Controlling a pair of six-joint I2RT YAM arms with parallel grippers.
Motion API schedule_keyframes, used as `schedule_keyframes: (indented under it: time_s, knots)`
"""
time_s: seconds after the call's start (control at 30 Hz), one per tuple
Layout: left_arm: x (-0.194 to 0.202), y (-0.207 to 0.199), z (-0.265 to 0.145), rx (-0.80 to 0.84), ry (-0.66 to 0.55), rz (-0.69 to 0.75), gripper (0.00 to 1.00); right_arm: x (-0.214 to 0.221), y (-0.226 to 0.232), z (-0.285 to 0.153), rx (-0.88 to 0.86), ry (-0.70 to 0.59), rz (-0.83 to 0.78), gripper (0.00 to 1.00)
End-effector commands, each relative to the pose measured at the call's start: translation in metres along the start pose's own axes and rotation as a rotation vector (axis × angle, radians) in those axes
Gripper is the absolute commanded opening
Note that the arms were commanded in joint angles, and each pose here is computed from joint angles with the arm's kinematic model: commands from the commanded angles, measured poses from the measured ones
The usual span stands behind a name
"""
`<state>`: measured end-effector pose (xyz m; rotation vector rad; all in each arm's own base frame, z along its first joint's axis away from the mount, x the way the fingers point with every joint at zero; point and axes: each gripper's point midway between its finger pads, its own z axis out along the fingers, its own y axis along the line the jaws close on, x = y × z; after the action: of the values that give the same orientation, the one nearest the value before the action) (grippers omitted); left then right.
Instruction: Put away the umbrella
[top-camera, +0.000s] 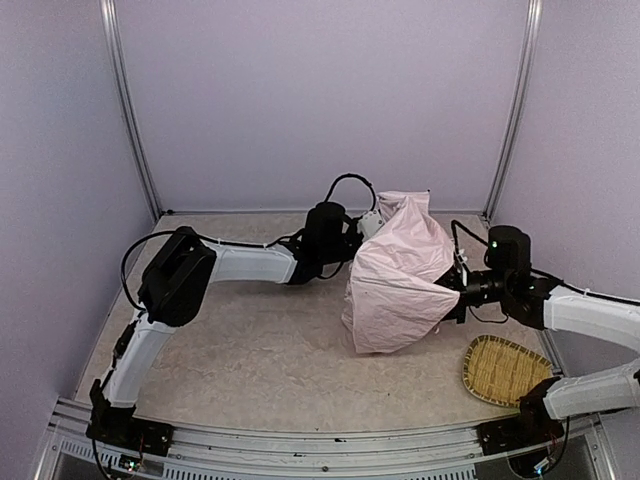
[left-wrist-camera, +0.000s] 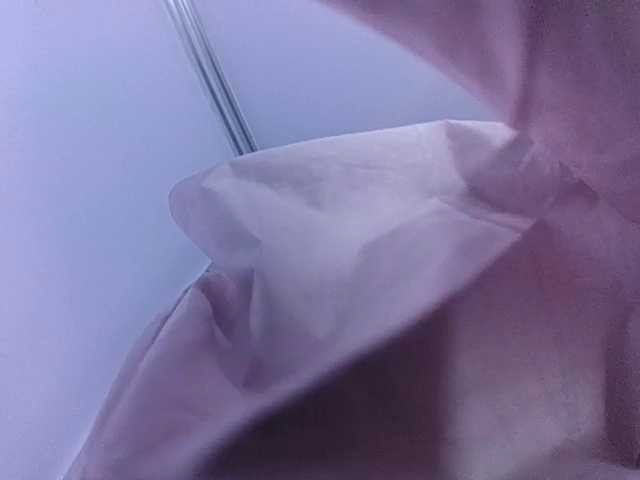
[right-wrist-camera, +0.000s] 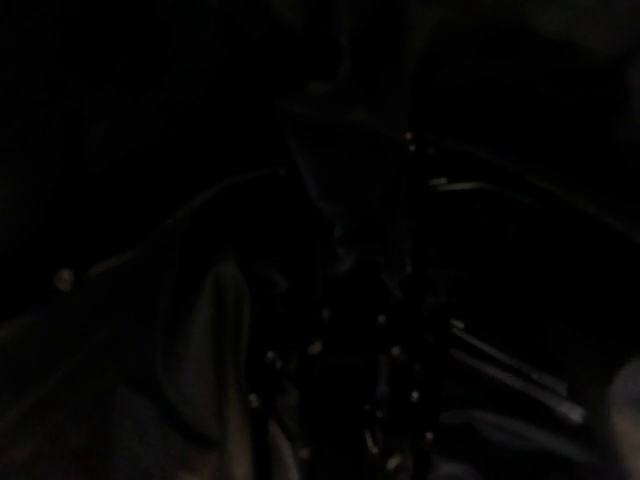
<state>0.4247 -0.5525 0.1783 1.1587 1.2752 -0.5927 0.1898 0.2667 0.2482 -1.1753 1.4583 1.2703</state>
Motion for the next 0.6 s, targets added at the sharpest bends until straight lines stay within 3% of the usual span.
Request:
schedule_keyframes:
  time_s: [0.0,0.33,0.37,0.47,0.57]
  knots:
    - [-0.013,0.035,-0.005,-0.158,-0.085,-0.013,0.00,0.057,0.007,0.019,-0.098,0.080,0.243,0.00]
    - [0.009,0.062,-0.021,-0.257,-0.077,-0.071,0.02,0.147,-0.021,0.033,-0.017,0.233,0.585,0.00]
    - [0.010,0.065,-0.023,-0.278,-0.067,-0.080,0.10,0.155,-0.023,0.034,-0.013,0.250,0.623,0.00]
    - [0.013,0.086,-0.032,-0.394,-0.019,-0.113,0.57,0.181,-0.026,0.036,-0.010,0.299,0.723,0.00]
    - [0.013,0.120,-0.046,-0.568,0.041,-0.152,0.80,0.194,-0.031,0.037,-0.001,0.316,0.779,0.00]
